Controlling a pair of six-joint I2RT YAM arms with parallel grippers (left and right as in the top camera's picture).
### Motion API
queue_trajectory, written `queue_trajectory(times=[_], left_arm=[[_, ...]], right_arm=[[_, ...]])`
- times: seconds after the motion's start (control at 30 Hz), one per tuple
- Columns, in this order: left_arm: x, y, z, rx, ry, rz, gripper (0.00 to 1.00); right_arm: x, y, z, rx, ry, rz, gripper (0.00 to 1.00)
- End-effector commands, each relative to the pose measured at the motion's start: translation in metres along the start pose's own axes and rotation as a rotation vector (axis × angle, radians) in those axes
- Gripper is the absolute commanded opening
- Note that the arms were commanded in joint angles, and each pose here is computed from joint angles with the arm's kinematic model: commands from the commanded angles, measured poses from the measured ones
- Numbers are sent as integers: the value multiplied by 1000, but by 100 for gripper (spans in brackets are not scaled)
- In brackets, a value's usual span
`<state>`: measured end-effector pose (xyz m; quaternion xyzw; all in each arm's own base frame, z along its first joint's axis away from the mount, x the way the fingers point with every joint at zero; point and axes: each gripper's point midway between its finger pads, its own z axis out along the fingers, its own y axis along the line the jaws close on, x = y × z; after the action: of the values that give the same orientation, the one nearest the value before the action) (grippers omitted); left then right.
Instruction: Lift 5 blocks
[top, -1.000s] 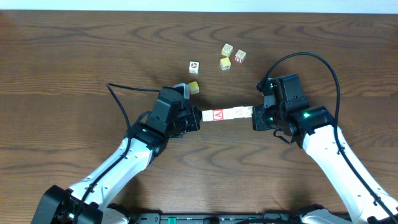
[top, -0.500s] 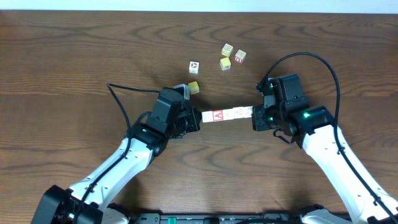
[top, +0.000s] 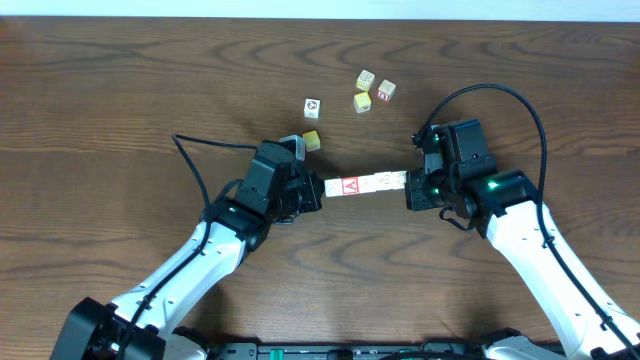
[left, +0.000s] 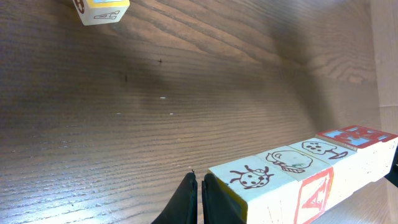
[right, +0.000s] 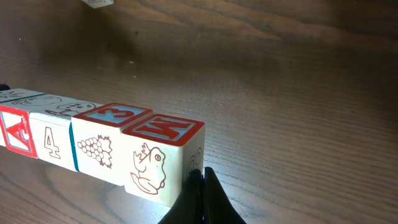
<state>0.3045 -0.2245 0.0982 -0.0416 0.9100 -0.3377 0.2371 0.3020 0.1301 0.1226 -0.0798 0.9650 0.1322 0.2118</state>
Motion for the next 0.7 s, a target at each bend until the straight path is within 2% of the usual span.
queue_trajectory(times=[0.0,0.67], left_arm=[[-2,-54,-11,186,41,70,7],[-5,-62,-20,209,24,82,7]], right_arm=[[-3,47,-12,-213,1,-41,1],[1,46,-12,-210,16,-59,1]])
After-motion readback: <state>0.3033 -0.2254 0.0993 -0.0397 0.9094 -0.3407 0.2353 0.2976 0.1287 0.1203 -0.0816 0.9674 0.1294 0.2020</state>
